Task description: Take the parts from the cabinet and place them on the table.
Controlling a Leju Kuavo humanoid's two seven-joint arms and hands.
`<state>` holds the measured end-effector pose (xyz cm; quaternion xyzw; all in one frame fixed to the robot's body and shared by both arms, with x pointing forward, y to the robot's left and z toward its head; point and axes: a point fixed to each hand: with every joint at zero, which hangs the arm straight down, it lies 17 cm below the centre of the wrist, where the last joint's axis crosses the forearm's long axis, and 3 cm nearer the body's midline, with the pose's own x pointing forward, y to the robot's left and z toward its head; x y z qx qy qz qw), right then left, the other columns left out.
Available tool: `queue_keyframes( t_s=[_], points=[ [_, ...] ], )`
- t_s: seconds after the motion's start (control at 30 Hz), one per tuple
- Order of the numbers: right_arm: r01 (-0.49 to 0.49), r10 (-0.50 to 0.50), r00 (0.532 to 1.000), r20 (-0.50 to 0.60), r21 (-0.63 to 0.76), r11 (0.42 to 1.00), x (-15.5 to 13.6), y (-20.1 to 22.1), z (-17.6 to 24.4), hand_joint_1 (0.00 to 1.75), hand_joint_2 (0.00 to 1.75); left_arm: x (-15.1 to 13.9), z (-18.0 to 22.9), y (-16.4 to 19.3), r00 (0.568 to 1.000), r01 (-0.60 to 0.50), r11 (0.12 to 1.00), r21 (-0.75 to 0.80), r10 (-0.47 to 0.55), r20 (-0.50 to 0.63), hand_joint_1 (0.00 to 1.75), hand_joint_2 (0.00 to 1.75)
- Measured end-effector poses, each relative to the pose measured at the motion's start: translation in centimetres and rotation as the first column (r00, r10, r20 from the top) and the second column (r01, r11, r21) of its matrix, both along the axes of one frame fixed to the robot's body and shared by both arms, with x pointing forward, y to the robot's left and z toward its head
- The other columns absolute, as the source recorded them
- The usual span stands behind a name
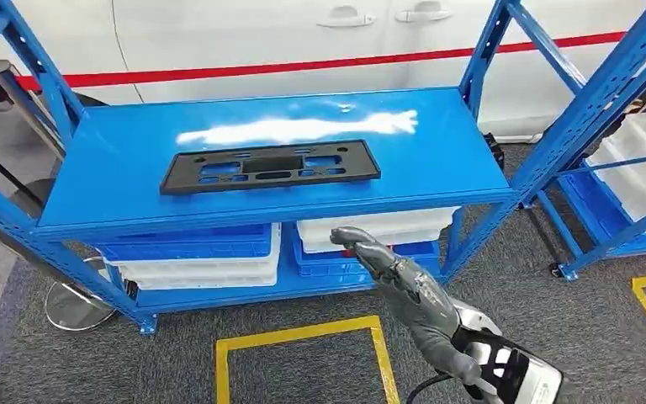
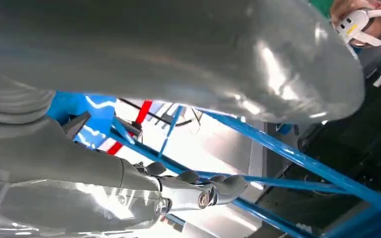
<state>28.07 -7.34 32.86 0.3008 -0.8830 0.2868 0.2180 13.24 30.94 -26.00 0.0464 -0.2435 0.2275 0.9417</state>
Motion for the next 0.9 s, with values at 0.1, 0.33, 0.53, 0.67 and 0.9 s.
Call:
queue_keyframes(
  t_s=[0.1,0.33,0.53,0.67,0.9],
  points=[
    [-0.013,0.013,1.000,-0.011,0.001,1.000,-0.1,0.0,-0.2,0.00,0.00,-0.1,0.0,0.1,1.000,-0.006,1.000,0.000,0.006,-0.001,0.00,0.00],
    [-0.030,0.030,0.999,-0.017,-0.005,1.000,-0.2,0.0,-0.3,0.00,0.00,-0.1,0.0,-0.1,1.000,-0.017,1.000,-0.002,0.017,0.003,0.00,0.00],
    [-0.040,0.040,0.999,-0.020,-0.013,0.999,-0.3,0.5,-0.6,0.00,0.00,-0.5,-0.1,0.1,1.000,-0.027,1.000,0.004,0.027,-0.006,0.00,0.00],
    [-0.045,0.044,0.999,-0.023,-0.019,0.999,-0.4,0.9,-0.9,0.00,0.00,-0.6,-0.1,0.4,0.999,-0.037,0.999,0.007,0.038,-0.008,0.00,0.00],
    [-0.044,0.044,0.999,-0.019,-0.018,0.999,-0.2,1.1,-0.7,0.00,0.00,-0.5,-0.1,0.5,0.999,-0.044,0.999,0.009,0.044,-0.002,0.00,0.00]
  ],
)
